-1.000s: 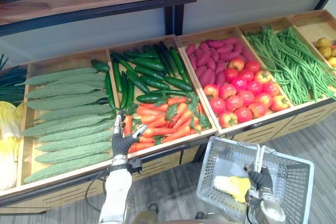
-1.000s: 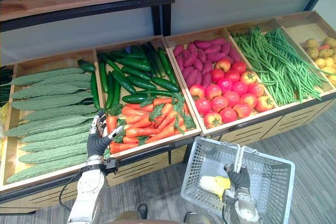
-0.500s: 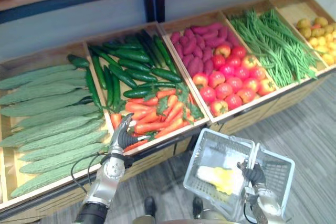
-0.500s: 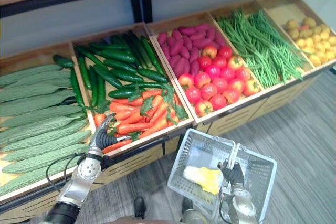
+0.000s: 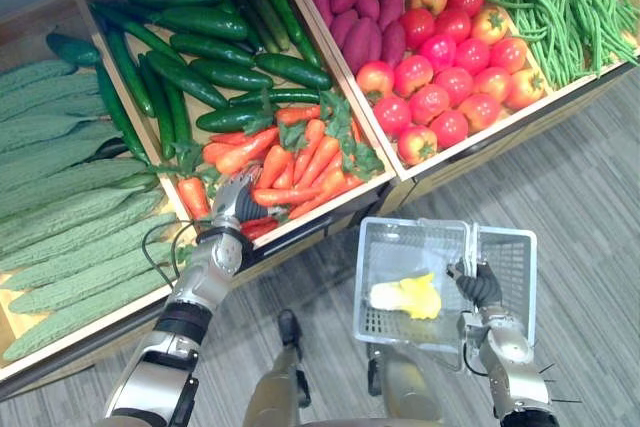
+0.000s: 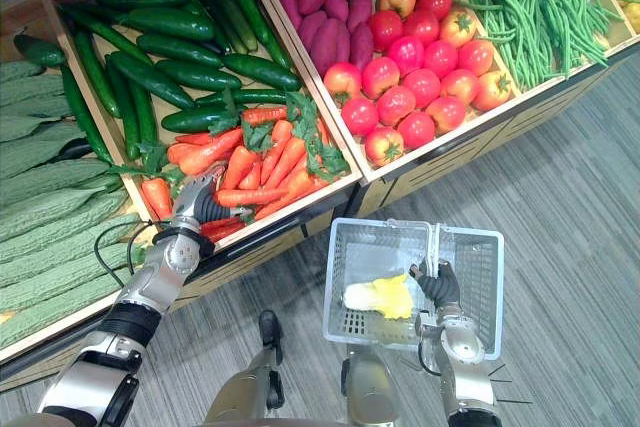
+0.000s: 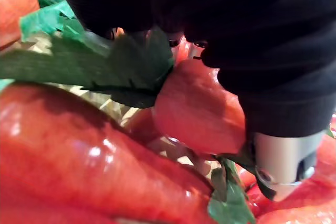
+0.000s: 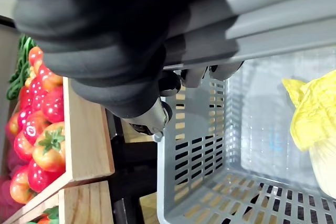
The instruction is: Pick vegetable in the basket
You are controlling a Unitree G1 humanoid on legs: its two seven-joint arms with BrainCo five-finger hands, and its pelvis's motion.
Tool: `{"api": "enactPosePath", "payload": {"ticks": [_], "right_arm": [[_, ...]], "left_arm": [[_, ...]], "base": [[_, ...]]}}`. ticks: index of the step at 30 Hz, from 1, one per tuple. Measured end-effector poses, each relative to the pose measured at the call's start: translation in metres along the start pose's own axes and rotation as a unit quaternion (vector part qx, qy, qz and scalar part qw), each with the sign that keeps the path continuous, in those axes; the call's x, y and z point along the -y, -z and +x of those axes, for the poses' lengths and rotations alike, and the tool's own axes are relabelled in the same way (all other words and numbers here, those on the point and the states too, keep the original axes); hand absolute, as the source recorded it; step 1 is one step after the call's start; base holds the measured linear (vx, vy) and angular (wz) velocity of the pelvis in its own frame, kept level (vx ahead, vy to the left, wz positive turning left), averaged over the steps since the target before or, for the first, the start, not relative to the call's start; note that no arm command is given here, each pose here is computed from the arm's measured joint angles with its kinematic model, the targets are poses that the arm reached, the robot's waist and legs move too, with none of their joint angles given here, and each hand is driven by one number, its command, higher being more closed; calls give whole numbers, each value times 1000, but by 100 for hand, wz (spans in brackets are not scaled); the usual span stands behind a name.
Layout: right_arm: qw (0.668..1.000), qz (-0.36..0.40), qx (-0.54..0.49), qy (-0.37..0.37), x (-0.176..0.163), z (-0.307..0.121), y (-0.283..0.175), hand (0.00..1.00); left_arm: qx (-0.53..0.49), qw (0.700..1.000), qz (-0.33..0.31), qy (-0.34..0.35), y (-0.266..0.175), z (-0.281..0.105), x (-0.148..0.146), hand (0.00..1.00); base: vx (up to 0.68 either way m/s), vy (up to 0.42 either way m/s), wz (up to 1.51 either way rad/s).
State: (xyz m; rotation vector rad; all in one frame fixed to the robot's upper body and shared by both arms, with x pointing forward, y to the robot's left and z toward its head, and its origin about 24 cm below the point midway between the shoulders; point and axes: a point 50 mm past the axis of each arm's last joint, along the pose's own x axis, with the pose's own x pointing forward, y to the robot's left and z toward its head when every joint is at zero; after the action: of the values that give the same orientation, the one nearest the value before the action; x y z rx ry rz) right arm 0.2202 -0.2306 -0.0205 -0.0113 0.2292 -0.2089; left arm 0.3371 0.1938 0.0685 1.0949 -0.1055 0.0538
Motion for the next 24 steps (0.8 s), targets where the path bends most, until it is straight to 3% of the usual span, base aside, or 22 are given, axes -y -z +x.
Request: {"api": "enactPosePath", "payload": {"ticks": [8,15,24], "right_arm": [[1000,16,20,8,0,0,-8,100],[1000,19,10,16,3,-5,-2,100],[999,28,-18,40,12,-19,14,100]], "left_arm": [[-5,1000,-12,-2,-2,5,-2,100],[-7,999,-33,0,4,-21,6,100],[7,990,-90,-111,-3,-48,-27,100]], "base": [[-21,7,-1],[17,7,0],[-4,5,-3]]}}
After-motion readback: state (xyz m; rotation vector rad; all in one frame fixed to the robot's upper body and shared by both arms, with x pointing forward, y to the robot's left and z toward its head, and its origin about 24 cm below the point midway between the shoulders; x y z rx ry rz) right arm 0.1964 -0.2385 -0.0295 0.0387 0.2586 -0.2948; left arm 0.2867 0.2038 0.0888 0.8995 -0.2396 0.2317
